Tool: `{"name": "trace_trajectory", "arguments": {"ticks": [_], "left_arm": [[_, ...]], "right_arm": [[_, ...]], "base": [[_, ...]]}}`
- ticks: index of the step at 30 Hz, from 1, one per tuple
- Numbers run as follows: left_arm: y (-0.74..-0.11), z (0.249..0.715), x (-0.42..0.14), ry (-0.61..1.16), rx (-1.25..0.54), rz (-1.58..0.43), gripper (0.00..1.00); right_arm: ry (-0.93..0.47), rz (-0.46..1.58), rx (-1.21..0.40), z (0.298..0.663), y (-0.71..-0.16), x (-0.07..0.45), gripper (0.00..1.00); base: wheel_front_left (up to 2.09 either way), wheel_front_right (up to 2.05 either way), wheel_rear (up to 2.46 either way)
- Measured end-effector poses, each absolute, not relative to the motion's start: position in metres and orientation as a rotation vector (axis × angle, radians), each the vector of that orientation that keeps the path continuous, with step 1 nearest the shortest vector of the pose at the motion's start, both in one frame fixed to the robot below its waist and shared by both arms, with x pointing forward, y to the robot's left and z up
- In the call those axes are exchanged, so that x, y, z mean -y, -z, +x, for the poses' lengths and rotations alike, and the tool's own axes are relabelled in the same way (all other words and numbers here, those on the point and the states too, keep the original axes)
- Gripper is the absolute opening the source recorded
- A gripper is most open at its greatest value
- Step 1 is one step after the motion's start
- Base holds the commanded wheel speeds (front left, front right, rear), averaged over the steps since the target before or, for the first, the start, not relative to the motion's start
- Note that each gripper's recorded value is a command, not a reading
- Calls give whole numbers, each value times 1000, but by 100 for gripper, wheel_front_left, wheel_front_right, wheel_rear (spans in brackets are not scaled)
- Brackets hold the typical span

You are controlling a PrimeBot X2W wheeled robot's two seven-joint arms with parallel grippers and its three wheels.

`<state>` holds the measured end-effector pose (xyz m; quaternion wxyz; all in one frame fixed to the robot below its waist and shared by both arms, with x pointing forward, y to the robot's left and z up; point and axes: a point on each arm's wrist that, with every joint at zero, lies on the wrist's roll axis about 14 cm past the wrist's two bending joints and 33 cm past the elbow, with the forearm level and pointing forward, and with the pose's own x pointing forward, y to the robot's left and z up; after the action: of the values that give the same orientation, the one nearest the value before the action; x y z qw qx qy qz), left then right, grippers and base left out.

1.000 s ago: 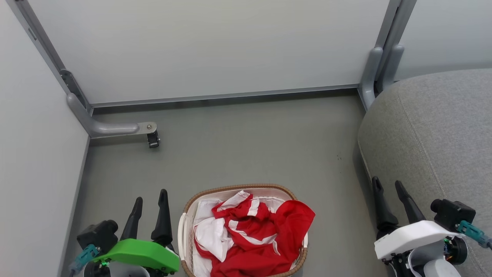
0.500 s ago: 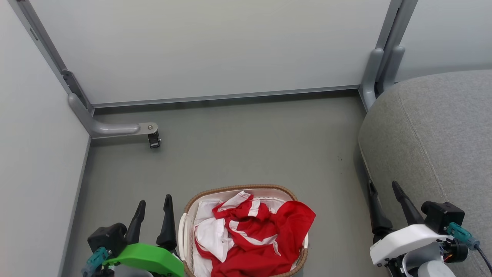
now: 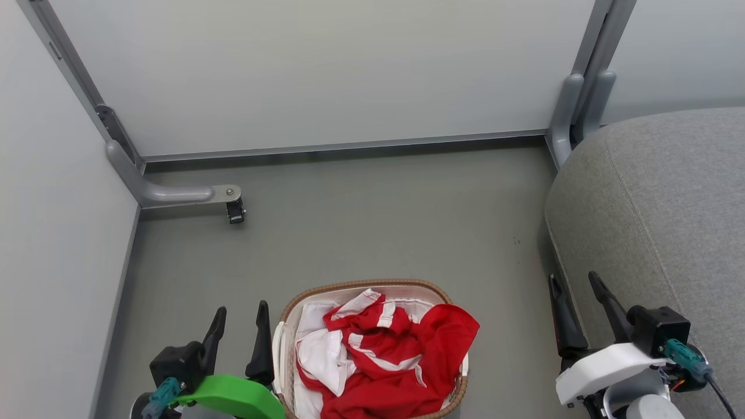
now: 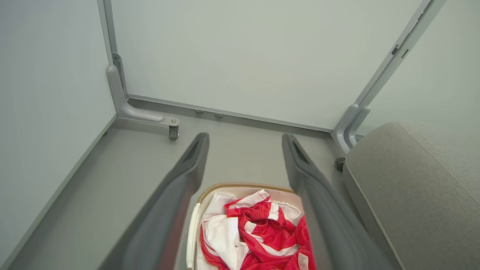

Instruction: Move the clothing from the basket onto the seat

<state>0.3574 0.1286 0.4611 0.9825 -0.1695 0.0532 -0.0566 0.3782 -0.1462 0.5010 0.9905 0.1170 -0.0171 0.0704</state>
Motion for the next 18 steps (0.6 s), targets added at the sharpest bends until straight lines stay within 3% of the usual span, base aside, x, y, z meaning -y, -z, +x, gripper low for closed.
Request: {"name": "trace_trajectory", "arguments": {"ticks": [18], "left_arm": [[-455,354,-126,129,-104,-236,100]], "right_arm": [[-174,115,50,378,-500,140,100]], "base": [[0,0,0]]}}
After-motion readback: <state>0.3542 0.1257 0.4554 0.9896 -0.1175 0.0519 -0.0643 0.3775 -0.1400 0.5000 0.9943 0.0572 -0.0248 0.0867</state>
